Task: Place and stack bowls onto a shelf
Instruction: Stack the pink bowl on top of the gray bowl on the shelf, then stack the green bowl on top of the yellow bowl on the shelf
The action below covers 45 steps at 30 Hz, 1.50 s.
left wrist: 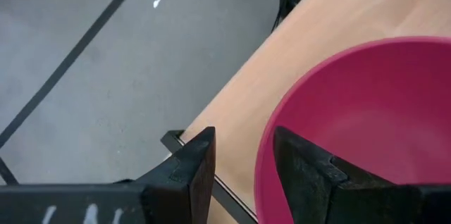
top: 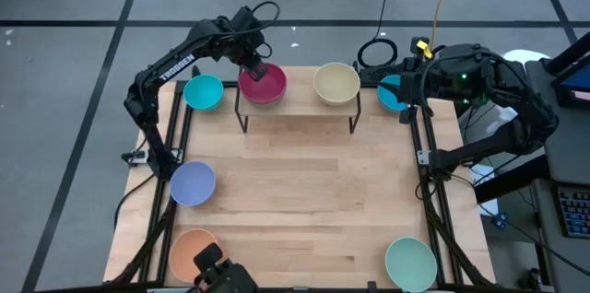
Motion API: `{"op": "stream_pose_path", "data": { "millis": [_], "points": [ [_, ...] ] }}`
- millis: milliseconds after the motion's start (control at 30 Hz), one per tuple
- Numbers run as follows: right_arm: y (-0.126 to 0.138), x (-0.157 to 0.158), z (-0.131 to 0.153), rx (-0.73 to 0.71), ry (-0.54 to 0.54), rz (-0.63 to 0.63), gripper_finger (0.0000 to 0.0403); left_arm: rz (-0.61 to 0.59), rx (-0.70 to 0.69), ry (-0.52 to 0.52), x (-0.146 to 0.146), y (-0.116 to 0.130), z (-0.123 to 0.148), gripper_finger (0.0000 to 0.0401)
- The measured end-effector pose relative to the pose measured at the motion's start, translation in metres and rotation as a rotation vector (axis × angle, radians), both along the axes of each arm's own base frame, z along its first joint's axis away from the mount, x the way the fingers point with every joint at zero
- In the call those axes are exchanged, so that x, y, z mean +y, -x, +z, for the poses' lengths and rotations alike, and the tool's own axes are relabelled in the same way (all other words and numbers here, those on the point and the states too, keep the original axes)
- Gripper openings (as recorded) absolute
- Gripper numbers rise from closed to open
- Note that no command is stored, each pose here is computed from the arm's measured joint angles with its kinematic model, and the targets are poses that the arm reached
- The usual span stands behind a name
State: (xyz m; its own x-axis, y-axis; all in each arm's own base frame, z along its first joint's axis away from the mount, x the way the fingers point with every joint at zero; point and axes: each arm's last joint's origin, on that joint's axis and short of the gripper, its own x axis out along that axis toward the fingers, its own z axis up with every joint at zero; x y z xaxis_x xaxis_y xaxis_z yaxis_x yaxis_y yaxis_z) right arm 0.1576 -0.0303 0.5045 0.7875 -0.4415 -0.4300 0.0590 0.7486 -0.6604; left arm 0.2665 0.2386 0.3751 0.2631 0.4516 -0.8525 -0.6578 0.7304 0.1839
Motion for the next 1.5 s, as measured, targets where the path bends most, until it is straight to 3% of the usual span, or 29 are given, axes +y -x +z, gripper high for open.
{"op": "stream_pose_path", "data": {
  "millis": [167,300,500,700,833,967,1133,1367,1500],
  "points": [
    [0.000,0.000,0.000,0.015,0.027,0.015,0.0125,-0.039,0.029,-0.047,-0.001,-0.001,0.005,0.0149],
    [0.001,0.000,0.000,0.018,0.037,0.007,0.0125,-0.045,-0.026,-0.112,-0.009,-0.003,0.031,0.0149],
    [0.007,-0.002,-0.004,0.015,-0.043,-0.115,0.0125,-0.113,-0.081,-0.128,-0.046,-0.001,0.073,0.0149],
    [0.016,0.000,-0.016,0.120,-0.133,-0.168,0.0125,-0.223,-0.024,-0.075,-0.089,0.000,0.088,0.0149],
    [0.025,0.002,-0.027,0.225,-0.235,-0.208,0.0125,-0.280,-0.033,-0.053,-0.115,-0.005,0.091,0.0150],
    [0.027,0.006,-0.033,0.251,-0.437,-0.200,0.0125,-0.401,-0.071,-0.029,-0.140,-0.006,0.097,0.0150],
    [0.021,0.012,-0.041,0.278,-0.668,-0.122,0.0125,-0.445,-0.102,-0.015,-0.164,-0.007,0.101,0.0150],
    [0.005,0.016,-0.080,0.466,-0.786,-0.069,0.0125,-0.489,-0.145,0.017,-0.194,-0.008,0.105,0.0150],
    [0.002,0.026,-0.109,0.620,-0.820,0.027,0.0125,-0.491,-0.168,0.053,-0.210,-0.010,0.105,0.0150]
  ]
}}
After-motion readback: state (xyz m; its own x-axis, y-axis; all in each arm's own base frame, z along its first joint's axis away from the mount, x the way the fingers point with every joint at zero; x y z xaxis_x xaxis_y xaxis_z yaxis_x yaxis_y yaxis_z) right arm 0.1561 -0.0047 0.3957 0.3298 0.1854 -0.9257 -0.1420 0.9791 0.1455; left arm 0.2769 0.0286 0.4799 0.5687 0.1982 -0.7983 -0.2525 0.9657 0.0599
